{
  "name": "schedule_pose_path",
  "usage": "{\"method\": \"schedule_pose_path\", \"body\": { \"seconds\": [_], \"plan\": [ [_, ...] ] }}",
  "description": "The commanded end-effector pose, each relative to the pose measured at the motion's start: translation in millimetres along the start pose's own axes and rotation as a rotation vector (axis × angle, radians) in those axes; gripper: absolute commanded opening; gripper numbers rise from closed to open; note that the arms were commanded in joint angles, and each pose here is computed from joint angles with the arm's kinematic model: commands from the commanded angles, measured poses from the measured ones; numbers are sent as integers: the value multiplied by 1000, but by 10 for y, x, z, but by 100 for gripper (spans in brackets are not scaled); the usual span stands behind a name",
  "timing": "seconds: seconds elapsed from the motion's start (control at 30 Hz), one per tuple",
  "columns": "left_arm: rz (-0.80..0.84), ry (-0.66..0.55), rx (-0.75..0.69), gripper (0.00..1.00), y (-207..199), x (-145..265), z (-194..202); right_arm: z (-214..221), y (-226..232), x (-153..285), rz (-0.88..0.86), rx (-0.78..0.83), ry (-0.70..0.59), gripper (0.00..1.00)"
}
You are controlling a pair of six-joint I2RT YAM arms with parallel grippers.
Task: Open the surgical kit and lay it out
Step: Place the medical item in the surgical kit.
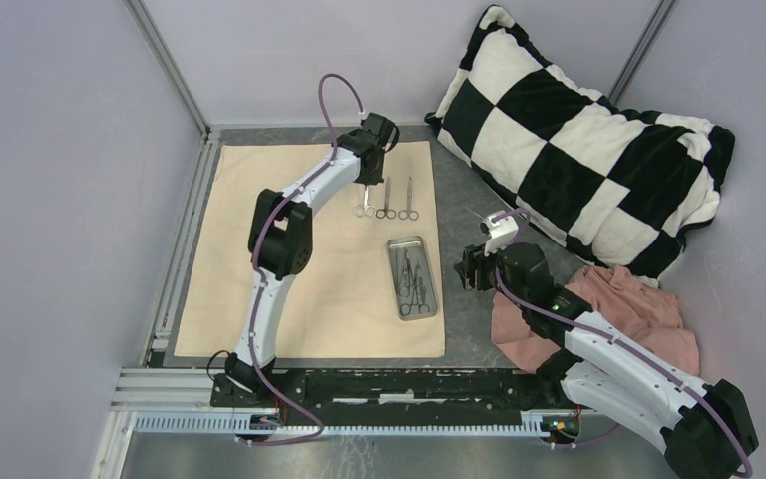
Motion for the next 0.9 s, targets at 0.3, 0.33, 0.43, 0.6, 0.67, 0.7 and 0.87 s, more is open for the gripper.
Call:
{"method": "schedule_pose_path", "body": {
  "seconds": [0.3, 0.33, 0.43, 0.6, 0.67, 0.7, 0.87],
  "plan": [
    [-6, -9, 2, 2, 127, -139, -155, -39, -25, -8, 4, 4, -41, 63],
    [5, -4, 6, 2, 117, -142, -142, -41, -23, -9, 1, 0, -43, 63],
    [25, 9, 21, 2, 87, -170, -107, -49, -12, -14, -8, -5, -42, 63],
    [26, 26, 59, 2, 56, -228, -71, -53, -4, -20, -14, -8, -38, 63],
    [17, 27, 69, 2, 55, -243, -67, -57, -1, -16, -15, -9, -40, 63],
    [9, 29, 76, 3, 62, -251, -64, -61, -2, -16, -14, -10, -42, 63],
    [6, 32, 112, 28, 120, -205, -89, -61, 3, -23, -13, -4, -20, 64]
  ]
}}
Point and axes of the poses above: each gripper's point midway between its finger pads, its own x axis back along the fingers, its own y axis along the line the jaws close on, z = x × y, the point moved 10 cm from there along x, back along the fingers, and after that the axes turned 11 degrees about -x, right-handed, at the moved point
